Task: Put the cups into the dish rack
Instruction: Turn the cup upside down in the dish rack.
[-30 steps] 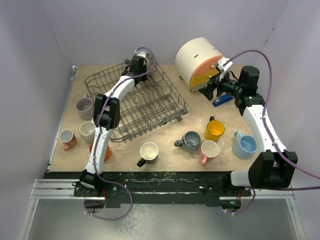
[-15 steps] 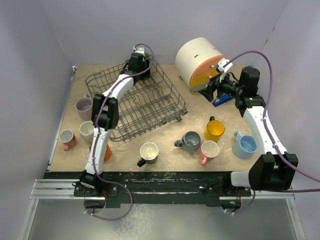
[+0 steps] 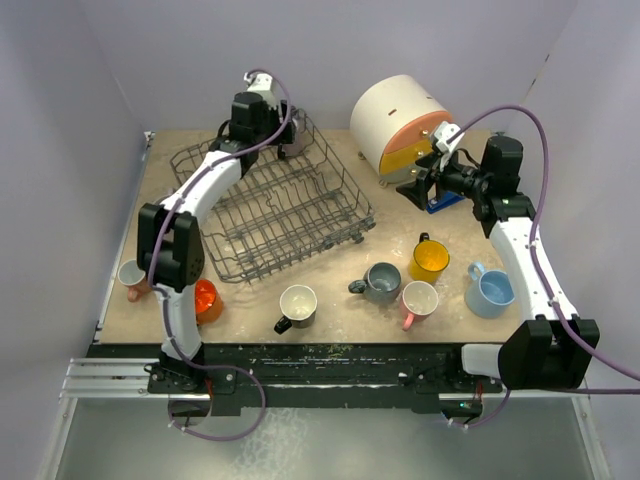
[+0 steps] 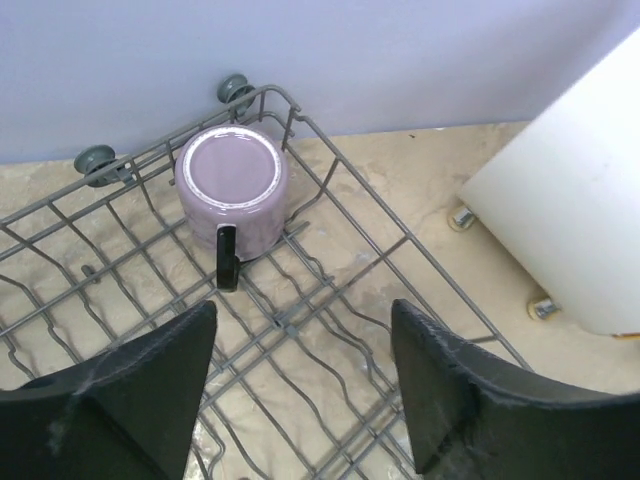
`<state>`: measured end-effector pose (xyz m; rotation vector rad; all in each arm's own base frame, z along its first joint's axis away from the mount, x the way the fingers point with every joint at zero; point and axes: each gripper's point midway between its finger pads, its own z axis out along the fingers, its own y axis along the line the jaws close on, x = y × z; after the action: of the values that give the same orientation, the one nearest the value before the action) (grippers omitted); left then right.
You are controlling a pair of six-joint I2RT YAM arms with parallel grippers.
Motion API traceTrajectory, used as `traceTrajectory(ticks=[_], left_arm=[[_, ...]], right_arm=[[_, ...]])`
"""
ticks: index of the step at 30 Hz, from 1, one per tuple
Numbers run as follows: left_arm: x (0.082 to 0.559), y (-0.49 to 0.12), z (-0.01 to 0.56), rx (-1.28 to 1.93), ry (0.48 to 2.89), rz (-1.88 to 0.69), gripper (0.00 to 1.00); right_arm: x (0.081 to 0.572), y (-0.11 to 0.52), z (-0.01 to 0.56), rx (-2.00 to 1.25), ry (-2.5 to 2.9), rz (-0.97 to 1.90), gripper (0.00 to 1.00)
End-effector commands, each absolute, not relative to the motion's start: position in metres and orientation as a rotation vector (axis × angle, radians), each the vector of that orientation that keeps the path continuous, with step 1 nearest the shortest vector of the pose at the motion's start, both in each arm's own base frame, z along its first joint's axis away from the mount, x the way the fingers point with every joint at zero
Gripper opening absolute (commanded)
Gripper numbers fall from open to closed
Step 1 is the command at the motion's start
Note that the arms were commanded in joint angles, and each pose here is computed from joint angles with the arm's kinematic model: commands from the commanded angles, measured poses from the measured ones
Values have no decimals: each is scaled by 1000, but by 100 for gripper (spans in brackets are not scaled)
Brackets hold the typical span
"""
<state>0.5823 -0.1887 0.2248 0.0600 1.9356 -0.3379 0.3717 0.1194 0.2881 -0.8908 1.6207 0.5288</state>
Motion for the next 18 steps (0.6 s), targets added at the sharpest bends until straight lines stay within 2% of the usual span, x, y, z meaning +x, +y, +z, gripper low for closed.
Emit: traceTrajectory(ticks=[1,4,7,8,9,18], left_arm=[[571,-181,238,14,1915,-414,67],[572,-165,215,-67,2002,-420,46],[582,-153,190,-109,2087,-374,9],[587,-151,182,-106,2106,-347,3],[593,-148,175,-98,2119,-319,0],[637,-135,122,-114,2150,-174,0]], right_arm=[[363,125,310,-946,1532,520,83],[364,127,307,-946,1533,522,82],[364,129,307,-949,1528,524,82],[364,130,307,-949,1527,526,82],[364,130,307,-950,1525,527,82],[363,134,307,-944,1522,544,82]])
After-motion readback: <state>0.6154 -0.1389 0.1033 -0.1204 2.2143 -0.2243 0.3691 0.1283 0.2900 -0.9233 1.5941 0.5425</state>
